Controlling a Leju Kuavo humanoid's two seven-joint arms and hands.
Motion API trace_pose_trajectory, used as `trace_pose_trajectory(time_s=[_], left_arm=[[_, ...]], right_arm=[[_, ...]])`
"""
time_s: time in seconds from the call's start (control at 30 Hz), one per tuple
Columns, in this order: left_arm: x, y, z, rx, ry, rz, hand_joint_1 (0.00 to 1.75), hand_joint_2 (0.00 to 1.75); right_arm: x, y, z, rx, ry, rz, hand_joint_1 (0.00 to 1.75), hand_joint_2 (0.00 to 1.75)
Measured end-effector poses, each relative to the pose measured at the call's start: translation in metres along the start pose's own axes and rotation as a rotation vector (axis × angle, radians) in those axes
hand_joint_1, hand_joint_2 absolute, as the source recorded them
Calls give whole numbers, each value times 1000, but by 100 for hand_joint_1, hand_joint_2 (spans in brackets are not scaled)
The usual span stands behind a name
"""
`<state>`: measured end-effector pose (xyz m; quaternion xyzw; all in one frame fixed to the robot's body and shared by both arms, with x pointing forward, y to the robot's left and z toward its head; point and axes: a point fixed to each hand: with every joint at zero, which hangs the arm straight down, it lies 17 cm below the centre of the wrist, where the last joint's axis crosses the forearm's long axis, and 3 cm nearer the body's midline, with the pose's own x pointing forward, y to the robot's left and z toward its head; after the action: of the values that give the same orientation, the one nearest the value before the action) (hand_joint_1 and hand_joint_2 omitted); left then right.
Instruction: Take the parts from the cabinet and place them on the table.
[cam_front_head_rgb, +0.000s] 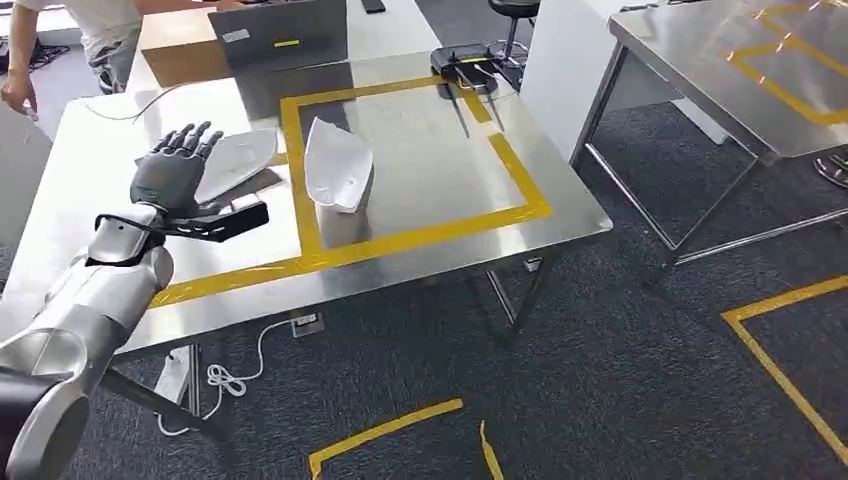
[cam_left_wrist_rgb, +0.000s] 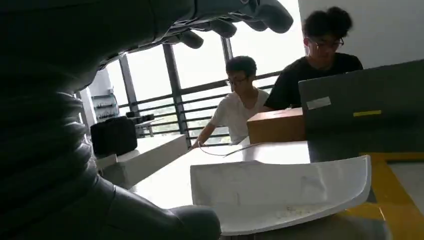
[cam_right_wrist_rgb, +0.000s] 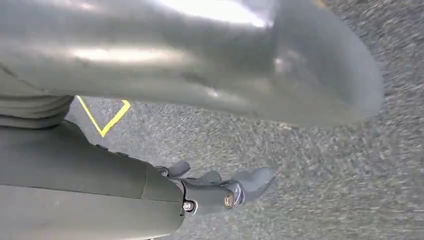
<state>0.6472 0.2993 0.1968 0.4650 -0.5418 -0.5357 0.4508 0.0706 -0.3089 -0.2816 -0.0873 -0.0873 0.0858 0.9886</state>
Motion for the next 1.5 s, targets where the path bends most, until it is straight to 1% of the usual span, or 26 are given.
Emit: trace_pose_trajectory(time_s=[0.27,0.3,0.33,0.5,0.63,0.77,0.97,1.1,1.23,1.5], left_arm=[[0,-4,2,-6,0,1,0,175],[1,-2,1,-2,-1,1,0,175],[6,-2,0,3,-16,3,0,175],[17,1,-2,7,-39,-39,0,175],[41,0,-6,-1,-68,-32,0,175],[75,12,-12,32,-115,-19,0,175],[114,18,-14,62,-165,-10,0,175],[121,15,-13,58,-174,-11,0,175],[124,19,-13,68,-188,-10,0,175],[130,23,-14,85,-196,-6,0,175]], right_arm=[[0,0,0,0,-1,0,0,0],[2,-5,-1,-8,-2,0,0,0],[-4,-10,-1,-20,20,7,0,0],[-8,-13,-2,-37,41,25,0,0],[-11,-20,-2,-52,48,40,0,0],[-19,-28,-3,-68,66,38,0,0],[-41,-33,-1,-80,135,51,0,0],[-39,-35,-2,-77,116,73,0,0],[-27,-50,-4,-110,59,78,0,0],[-25,-49,-4,-107,70,71,0,0]])
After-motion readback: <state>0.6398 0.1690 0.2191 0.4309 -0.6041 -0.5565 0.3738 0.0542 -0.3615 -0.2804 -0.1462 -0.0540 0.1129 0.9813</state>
